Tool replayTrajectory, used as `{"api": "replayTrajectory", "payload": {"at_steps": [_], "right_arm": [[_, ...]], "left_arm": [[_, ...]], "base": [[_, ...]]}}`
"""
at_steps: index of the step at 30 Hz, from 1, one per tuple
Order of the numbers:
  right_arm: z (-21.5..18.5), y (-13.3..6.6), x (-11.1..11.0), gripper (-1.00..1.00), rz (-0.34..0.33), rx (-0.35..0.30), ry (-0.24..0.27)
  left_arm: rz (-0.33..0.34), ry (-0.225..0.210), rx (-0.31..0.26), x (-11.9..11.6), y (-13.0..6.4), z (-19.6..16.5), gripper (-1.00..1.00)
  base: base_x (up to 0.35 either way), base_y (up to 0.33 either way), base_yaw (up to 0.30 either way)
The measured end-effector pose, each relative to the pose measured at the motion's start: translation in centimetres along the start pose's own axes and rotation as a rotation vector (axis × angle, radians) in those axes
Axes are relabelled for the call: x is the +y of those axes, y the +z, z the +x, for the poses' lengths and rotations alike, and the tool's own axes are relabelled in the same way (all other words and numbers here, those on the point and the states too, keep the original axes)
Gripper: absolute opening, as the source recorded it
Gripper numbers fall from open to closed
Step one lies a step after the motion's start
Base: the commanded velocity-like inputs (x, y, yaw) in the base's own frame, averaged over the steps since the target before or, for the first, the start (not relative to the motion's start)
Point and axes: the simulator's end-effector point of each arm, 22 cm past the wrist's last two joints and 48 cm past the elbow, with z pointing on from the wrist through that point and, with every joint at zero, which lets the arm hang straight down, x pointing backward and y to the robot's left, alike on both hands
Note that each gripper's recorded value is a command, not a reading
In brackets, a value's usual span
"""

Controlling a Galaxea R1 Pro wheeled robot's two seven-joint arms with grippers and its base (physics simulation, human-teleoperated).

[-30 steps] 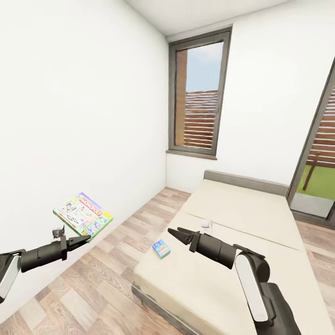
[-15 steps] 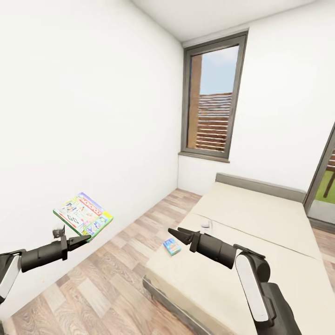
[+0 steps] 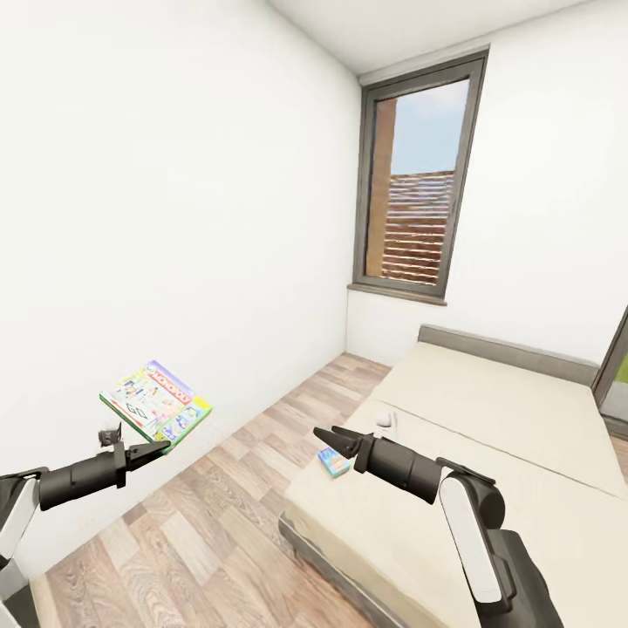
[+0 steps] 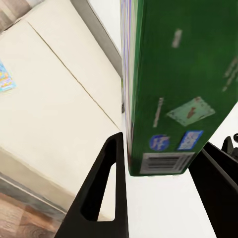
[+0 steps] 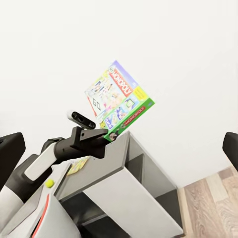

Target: Put all the toys in the child's room - the three board games (two on the bed and one on the table), the two jigsaw puzzles on the table, and the tennis ball on the table - inside the toy box on the table in the child's room.

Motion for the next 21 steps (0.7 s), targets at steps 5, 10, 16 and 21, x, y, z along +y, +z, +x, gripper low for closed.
{"api": "replayTrajectory", "payload": {"at_steps": [5, 10, 16, 21], "right_arm": [[0.1, 0.04, -0.13, 1.0, 0.001, 0.001, 0.003], [0.18, 0.07, -0.25, 1.0, 0.002, 0.003, 0.006], [0.18, 0.06, -0.25, 1.0, 0.001, 0.003, 0.006], [0.18, 0.06, -0.24, 1.0, 0.001, 0.003, 0.006]], "left_arm": [[-0.001, -0.003, 0.002, 0.16, 0.08, 0.09, -1.0], [-0.002, -0.004, 0.003, 0.26, 0.09, 0.12, -1.0], [-0.001, -0.004, 0.004, 0.27, 0.13, 0.15, -1.0], [-0.003, -0.003, 0.004, 0.3, 0.13, 0.16, -1.0]], "base": [[0.0, 0.0, 0.259], [0.0, 0.0, 0.273], [0.0, 0.0, 0.281], [0.0, 0.0, 0.282]]}}
